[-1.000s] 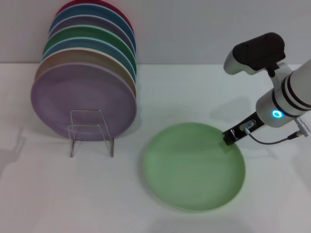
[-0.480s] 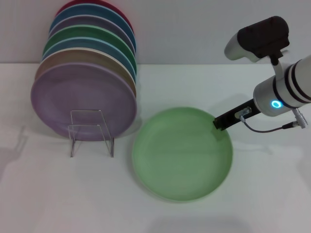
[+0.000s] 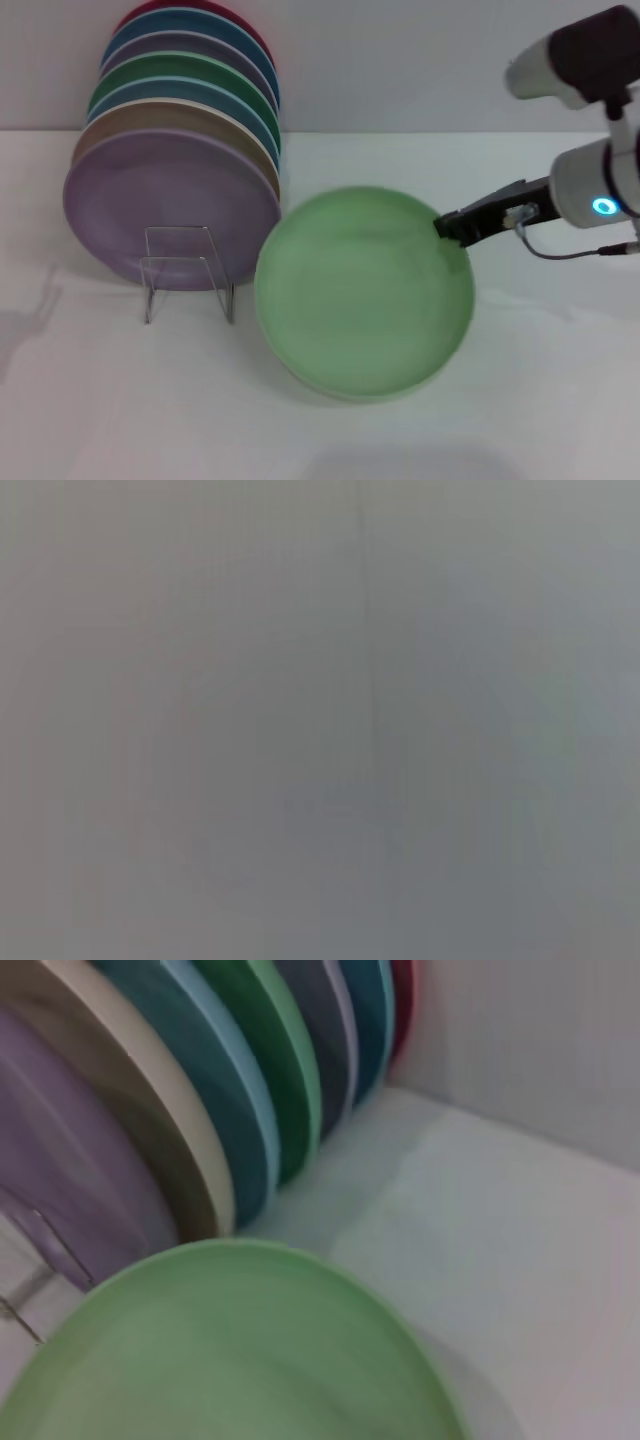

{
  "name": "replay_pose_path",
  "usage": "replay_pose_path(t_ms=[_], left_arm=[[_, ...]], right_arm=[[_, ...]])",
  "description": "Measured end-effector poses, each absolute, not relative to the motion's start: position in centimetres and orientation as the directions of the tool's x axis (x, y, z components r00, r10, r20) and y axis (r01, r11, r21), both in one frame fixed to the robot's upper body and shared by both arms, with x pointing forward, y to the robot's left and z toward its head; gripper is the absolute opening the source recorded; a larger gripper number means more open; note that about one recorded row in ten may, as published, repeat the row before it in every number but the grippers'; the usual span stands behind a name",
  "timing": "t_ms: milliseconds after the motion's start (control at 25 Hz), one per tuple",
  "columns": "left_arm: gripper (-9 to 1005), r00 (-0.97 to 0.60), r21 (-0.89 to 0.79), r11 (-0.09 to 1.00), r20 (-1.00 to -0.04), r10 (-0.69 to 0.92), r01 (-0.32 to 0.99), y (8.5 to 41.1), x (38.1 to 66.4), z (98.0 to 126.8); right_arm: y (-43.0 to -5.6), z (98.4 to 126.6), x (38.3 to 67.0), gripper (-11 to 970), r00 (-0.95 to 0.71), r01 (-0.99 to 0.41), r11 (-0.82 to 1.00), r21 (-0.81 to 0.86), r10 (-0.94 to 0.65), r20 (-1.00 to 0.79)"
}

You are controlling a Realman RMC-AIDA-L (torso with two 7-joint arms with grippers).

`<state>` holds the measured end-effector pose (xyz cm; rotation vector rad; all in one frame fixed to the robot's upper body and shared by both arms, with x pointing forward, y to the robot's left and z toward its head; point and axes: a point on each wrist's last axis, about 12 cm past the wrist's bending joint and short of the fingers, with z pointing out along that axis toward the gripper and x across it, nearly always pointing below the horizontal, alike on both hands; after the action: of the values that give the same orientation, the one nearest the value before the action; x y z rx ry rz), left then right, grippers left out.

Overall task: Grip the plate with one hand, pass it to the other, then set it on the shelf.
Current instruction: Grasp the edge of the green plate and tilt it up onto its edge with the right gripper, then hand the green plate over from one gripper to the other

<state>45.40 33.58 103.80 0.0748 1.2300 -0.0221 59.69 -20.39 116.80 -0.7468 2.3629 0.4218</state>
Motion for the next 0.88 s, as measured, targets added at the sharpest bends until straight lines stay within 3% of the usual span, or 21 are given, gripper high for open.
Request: replay_pose_path(t_ms=[200,280,560,760,880], left_arm=[[724,0.389,0.042,0.984,-0.921,-0.029,0.174,32.9,44.9,104.6],[721,0.387,0.033,0.965,-0.919,-0.073,0.261,32.4,45.6,105.1],[711,0.389,0.058,0.925,-0.916,-0.101,0.376,30.8,47.5,106.5],[704,0.305,0.149,0.9,-0.952,0.019,0.409,27.7,49.8,109.5],[700,0.201,0.185,0.88,-0.974,0.105,0.437,25.3,50.7,113.1]], right_arm=[[-22.2,116.7,58.0,17,-0.546,-0.623,0.777,0.092,-0.347,-0.762],[-23.0,116.3,57.3,17,-0.491,-0.632,0.771,0.079,-0.318,-0.811],[-26.4,114.5,55.1,17,-0.306,-0.623,0.781,0.04,-0.196,-0.932],[-27.8,113.5,55.1,17,-0.289,-0.602,0.797,0.036,-0.175,-0.941],[-28.1,112.8,55.1,17,-0.264,-0.6,0.8,0.024,-0.169,-0.95]])
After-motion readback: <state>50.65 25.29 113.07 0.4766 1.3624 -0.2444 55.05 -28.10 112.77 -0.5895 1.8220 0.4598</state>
